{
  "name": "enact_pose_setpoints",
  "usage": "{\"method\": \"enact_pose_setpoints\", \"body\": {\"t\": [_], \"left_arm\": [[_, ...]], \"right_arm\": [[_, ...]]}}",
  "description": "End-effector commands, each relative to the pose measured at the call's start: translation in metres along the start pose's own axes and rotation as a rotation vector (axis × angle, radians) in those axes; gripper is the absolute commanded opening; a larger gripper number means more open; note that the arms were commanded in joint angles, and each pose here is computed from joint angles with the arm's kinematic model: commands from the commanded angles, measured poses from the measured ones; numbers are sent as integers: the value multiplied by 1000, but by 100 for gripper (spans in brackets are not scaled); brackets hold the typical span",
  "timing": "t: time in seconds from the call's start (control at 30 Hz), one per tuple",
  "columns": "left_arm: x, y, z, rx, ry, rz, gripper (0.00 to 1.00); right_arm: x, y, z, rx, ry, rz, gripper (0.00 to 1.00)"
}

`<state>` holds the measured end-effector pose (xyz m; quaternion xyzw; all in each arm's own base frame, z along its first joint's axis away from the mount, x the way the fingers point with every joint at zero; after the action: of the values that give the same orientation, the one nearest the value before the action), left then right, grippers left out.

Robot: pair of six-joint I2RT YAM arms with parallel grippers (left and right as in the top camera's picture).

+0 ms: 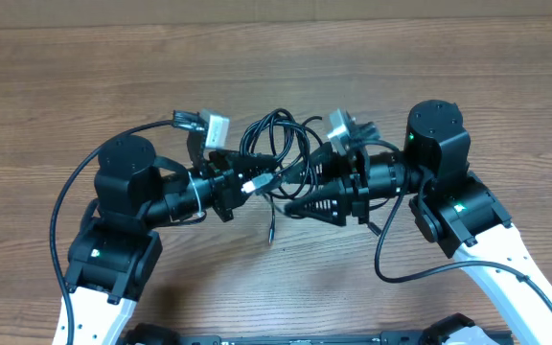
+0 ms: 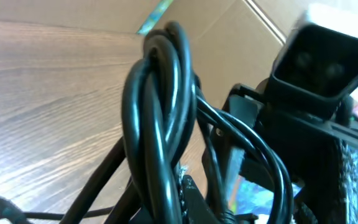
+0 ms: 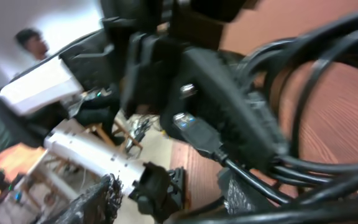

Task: Untangle cables

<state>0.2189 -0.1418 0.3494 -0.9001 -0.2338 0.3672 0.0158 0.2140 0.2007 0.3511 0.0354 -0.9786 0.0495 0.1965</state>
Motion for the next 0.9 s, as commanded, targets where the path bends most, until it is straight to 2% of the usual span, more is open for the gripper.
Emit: {"method": "enact_pose_setpoints", "body": {"t": [0.0,0.23,0.4,0.57,0.87], "left_arm": [[-14,4,4,31,134,57,4],[-13,6,5,30,199,39,4],[-14,3,2,0,277,3,4],[-22,-4,3,-14,363,14,4],[-31,-12,11,8,356,49,4]], "right_arm": [[-14,-2,-8,-48,85,164,54],[-15,-3,-8,-51,113,175,53],[-16,-3,-7,-49,121,182,48],[-30,-7,-2,-62,226,320,43],[-34,-8,0,-66,237,355,36]]}}
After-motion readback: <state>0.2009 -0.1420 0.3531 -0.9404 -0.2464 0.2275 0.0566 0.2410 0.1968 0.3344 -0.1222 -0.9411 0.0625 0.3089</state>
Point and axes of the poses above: each gripper's point midway between its finger pads, its own y axis out along the fingers, its own x axis along the line the jaws close on, z = x × y, the point moved 7 cm from there along -y, back along the fingers, and after that the axes turned 2 degrees about -y, right-handed, at the moved point
